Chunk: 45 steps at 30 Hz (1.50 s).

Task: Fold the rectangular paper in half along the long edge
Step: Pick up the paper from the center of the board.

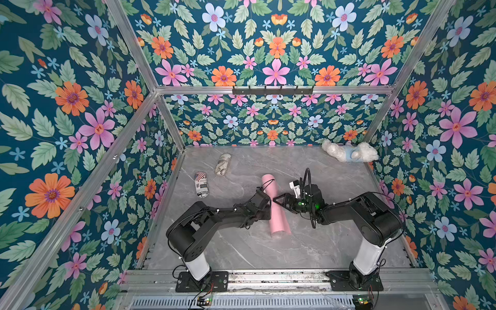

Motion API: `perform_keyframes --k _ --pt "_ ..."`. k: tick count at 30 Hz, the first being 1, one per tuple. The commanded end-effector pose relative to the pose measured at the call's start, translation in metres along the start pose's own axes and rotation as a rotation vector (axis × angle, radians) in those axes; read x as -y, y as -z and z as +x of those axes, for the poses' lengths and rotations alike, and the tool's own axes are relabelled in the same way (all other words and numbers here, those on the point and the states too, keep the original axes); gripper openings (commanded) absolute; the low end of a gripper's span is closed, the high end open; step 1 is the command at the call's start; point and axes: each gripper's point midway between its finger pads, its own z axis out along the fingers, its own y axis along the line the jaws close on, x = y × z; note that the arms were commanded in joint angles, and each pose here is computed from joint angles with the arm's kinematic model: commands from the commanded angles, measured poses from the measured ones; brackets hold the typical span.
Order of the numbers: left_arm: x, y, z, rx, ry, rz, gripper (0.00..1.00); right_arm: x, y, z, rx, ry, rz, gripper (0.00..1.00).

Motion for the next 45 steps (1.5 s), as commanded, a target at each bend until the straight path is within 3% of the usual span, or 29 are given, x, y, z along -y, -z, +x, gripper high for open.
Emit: perform_keyframes --k 1,10,19,28,45 --pt "-0.018 -0.001 0.031 -0.12 -0.008 -0.07 0.0 -0.006 -0.006 -0.005 0.005 0.017 -0.015 0.97" --pt "-0.018 0.001 0.027 -0.106 -0.007 -0.071 0.0 0.007 -0.017 -0.002 -0.018 0.028 0.081 0.97" --pt "-0.017 -0.001 0.027 -0.103 -0.007 -0.069 0.0 0.022 -0.014 -0.002 -0.016 0.033 0.179 0.81" --pt "-0.016 -0.002 0.027 -0.1 -0.005 -0.061 0.0 0.011 -0.015 -0.004 -0.022 0.044 0.139 0.65" --pt "-0.017 0.0 0.023 -0.088 -0.006 -0.068 0.0 -0.019 -0.017 0.009 -0.056 0.02 -0.076 0.41"
